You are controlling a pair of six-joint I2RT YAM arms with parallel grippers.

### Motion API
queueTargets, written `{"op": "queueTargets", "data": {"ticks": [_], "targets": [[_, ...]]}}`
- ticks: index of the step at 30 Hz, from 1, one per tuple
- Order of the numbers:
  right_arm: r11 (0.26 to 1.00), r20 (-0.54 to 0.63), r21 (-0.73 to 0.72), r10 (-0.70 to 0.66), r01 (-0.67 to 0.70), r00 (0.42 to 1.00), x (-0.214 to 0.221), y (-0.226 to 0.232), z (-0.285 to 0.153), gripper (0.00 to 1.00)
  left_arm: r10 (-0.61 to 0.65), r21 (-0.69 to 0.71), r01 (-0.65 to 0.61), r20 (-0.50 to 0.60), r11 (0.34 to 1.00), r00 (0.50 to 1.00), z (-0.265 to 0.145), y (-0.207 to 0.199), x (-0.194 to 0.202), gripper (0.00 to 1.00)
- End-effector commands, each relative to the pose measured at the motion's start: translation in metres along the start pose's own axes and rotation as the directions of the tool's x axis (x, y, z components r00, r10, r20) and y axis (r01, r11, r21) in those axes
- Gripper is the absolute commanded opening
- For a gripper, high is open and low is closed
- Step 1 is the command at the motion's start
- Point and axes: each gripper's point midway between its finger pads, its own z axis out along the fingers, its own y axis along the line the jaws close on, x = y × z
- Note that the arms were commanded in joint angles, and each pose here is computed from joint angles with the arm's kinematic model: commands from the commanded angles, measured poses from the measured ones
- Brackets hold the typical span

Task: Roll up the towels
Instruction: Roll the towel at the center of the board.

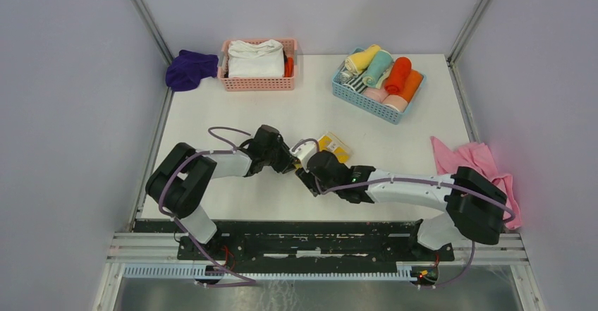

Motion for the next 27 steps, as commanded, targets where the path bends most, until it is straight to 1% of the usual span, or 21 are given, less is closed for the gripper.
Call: {"op": "queueTargets", "data": {"ticks": [1, 4, 10, 15, 18, 20, 22, 25, 27], "targets": [[0.976, 0.027, 0.148, -0.164, 0.158, 0.986, -0.02, -0.009, 0.012, 0.53, -0.002, -0.226, 0.001, -0.006, 0.974, 1.0, 0.004, 0.06, 0.009, 0.35], [0.968, -0.001, 0.163, -0.194, 0.192, 0.981, -0.016, -0.006, 0.022, 0.52, 0.001, -0.229, -0.002, -0.007, 0.973, 1.0, 0.004, 0.06, 0.009, 0.35], [0.953, -0.065, 0.212, -0.208, 0.218, 0.976, 0.002, -0.014, 0.034, 0.52, 0.007, -0.237, -0.009, -0.01, 0.971, 1.0, 0.004, 0.06, 0.008, 0.36], [0.959, -0.136, 0.151, -0.221, 0.241, 0.966, 0.023, -0.005, 0.045, 0.52, 0.011, -0.237, -0.015, -0.016, 0.971, 1.0, 0.005, 0.058, 0.009, 0.39], [0.962, -0.17, 0.129, -0.218, 0.242, 0.961, 0.034, -0.001, 0.05, 0.49, 0.015, -0.236, -0.018, -0.015, 0.971, 1.0, 0.006, 0.057, 0.008, 0.42], [0.964, -0.196, 0.122, -0.211, 0.238, 0.958, 0.041, 0.0, 0.053, 0.45, 0.017, -0.238, -0.021, -0.018, 0.971, 1.0, 0.005, 0.057, 0.008, 0.44], [0.974, -0.202, 0.084, -0.188, 0.208, 0.961, 0.046, 0.003, 0.055, 0.34, 0.021, -0.241, -0.024, -0.017, 0.97, 1.0, 0.003, 0.056, 0.008, 0.48], [0.993, -0.164, -0.037, -0.115, 0.111, 0.98, 0.042, 0.018, 0.052, 0.19, 0.026, -0.238, -0.022, 0.014, 0.971, 1.0, -0.006, 0.053, 0.001, 0.55], [0.99, -0.148, -0.14, -0.039, 0.019, 0.988, 0.042, 0.029, 0.049, 0.11, 0.026, -0.203, -0.016, 0.046, 0.979, 0.999, -0.016, 0.047, -0.005, 0.59]]}}
